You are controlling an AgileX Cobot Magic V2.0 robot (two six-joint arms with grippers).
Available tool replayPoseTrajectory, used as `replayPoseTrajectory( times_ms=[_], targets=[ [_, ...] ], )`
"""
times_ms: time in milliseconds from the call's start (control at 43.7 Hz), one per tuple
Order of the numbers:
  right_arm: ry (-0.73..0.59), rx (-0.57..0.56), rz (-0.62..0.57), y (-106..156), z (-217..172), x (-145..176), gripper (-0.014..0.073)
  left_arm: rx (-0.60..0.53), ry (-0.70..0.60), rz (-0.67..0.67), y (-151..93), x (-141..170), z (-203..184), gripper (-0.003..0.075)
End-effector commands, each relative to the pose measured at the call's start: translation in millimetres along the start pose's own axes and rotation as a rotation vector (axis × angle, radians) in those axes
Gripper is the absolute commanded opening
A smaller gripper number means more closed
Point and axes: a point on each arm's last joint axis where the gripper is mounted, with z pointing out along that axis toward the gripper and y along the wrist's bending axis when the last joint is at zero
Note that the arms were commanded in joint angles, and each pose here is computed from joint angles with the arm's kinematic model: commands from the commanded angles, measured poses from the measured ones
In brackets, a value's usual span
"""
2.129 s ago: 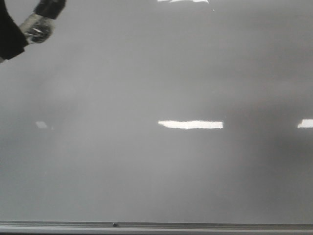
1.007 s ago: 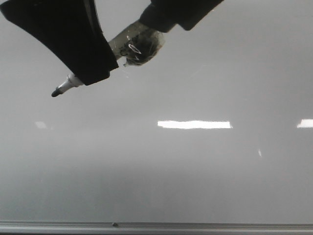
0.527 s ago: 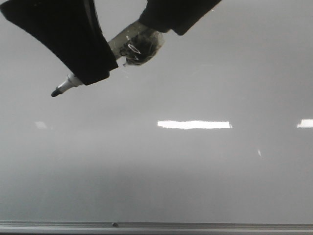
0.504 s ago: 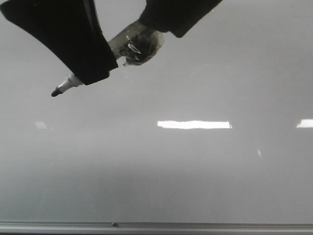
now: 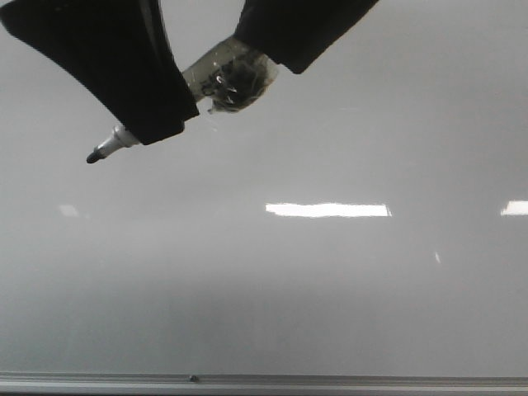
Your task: Write number 4 on whiteboard
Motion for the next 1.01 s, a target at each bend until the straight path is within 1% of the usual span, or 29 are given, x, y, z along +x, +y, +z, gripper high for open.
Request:
replayPoseTrajectory(
  times_ms=[0,92,114,160,206,298,343,412,481,549,641,733,824,893,984],
  targets=[
    [-0.077,0.025,-0.017,1.9,-13.8,-13.8,0.0012,-0.046,-0.090,-0.002,-0.7,-8.6,-17.9,0.0162],
    [-0.077,0.026,-0.006,1.8,-13.8,-13.8,-0.0002,-0.059,-0.104,-0.020,1.0,-9.0,-18.9,0.0334],
    [-0.077,0.025,0.001,1.8,-13.8,-13.8,-0.0002,-0.061,-0.108,-0.020,0.9,-9.0,-19.7,0.0367],
    [-0.076,0.026,0.012,1.6,-13.9,-13.6,-0.0002,-0.070,-0.111,-0.021,0.7,-8.6,-21.8,0.0424],
    [-0.072,0.034,0.016,1.7,-15.7,-13.1,-0.0002,-0.082,-0.119,-0.022,-0.3,-7.4,-26.6,0.0452],
    [-0.054,0.089,0.039,1.0,-27.3,-9.9,-0.0004,-0.129,-0.130,-0.065,-1.3,-3.0,-38.9,0.0459],
    [-0.037,0.121,0.066,0.4,-34.7,-6.9,-0.0010,-0.157,-0.138,-0.088,-2.1,0.7,-46.0,0.0459],
    [0.005,0.190,0.119,-1.1,-48.4,0.4,-0.0013,-0.190,-0.170,-0.155,-1.0,7.6,-57.0,0.0459],
    [0.046,0.273,0.201,-3.2,-63.9,9.1,-0.0013,-0.219,-0.195,-0.224,2.3,17.8,-66.2,0.0459],
    [0.059,0.360,0.326,-4.4,-81.7,17.7,-0.0013,-0.245,-0.228,-0.326,7.4,28.6,-74.2,0.0459],
    [0.024,0.470,0.531,-2.2,-108.1,28.3,-0.0021,-0.271,-0.268,-0.513,15.9,46.5,-84.4,0.0459],
    [-0.014,0.542,0.630,7.0,-129.7,37.6,-0.0021,-0.287,-0.303,-0.615,20.8,59.9,-91.5,0.0459],
    [-0.066,0.609,0.664,19.3,-141.2,47.2,-0.0021,-0.309,-0.330,-0.666,24.3,67.6,-97.0,0.0459],
    [-0.120,0.663,0.717,24.6,-141.2,58.3,-0.0023,-0.317,-0.331,-0.679,26.2,69.7,-97.8,0.0459],
    [-0.228,0.752,0.798,29.6,-139.3,74.5,-0.0072,-0.322,-0.336,-0.683,27.6,69.9,-97.7,0.0459]
  ],
)
